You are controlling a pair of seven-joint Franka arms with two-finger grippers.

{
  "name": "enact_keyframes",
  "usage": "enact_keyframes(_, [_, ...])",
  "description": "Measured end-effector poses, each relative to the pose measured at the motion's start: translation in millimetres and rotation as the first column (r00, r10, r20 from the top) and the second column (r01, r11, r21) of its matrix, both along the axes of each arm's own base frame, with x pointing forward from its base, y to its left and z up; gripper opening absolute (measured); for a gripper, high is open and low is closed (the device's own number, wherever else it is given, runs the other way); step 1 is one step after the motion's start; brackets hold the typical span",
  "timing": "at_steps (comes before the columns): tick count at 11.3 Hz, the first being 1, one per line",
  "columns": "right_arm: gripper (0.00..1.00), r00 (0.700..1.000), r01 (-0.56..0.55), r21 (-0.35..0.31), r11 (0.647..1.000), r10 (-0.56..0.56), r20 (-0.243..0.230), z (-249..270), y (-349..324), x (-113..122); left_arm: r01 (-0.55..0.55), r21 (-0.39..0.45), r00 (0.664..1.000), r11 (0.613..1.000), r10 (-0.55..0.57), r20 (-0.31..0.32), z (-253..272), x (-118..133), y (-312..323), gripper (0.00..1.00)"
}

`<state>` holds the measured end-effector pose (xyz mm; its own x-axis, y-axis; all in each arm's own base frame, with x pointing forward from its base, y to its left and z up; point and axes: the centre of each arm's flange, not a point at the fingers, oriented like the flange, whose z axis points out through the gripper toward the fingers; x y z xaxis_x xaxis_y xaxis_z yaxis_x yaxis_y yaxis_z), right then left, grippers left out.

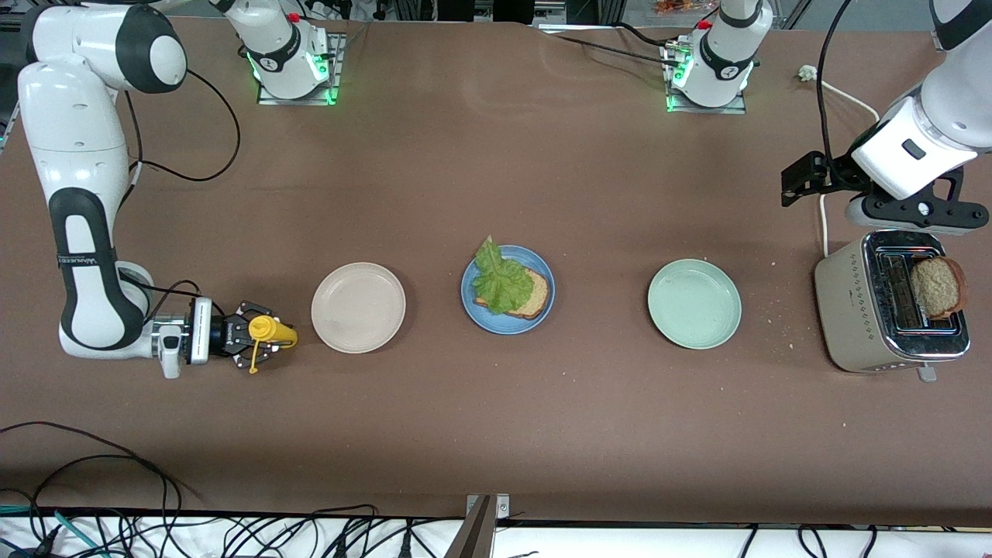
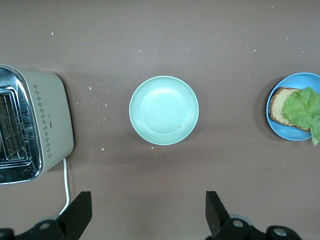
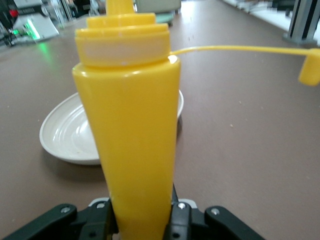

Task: Make sandwich in blue plate with both arms
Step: 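Lift the yellow bottle and carry it over the blue plate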

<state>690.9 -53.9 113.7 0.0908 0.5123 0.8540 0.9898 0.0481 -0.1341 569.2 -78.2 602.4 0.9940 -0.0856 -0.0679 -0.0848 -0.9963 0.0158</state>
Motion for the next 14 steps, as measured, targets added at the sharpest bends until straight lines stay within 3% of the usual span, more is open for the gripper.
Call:
enact_keyframes(2, [0.3,1.0,-0.001,-0.138,0.99,-0.003,-0.027,31,-1,11,0.0,0.0,1.0,1.0,0.0,0.0,0,0,0,1.0])
enact_keyframes(4, [0.2,0.998,-0.004,-0.267,0.964,-0.015,-0.066,69,3,19,0.0,0.0,1.0,1.0,0.0,0.0,0,0,0,1.0])
enact_keyframes(8, [0.2,0.99,0.005,-0.503,0.864,-0.076,-0.121,150,33,28,0.0,0.0,1.0,1.0,0.0,0.0,0,0,0,1.0])
enact_keyframes(11, [0.2,0.979,0.044,-0.674,0.737,-0.166,-0.118,218,96,26,0.0,0.0,1.0,1.0,0.0,0.0,0,0,0,1.0])
enact_keyframes(14, [0.2,0.969,0.03,-0.825,0.564,-0.22,-0.115,272,164,3,0.0,0.0,1.0,1.0,0.0,0.0,1,0,0,1.0])
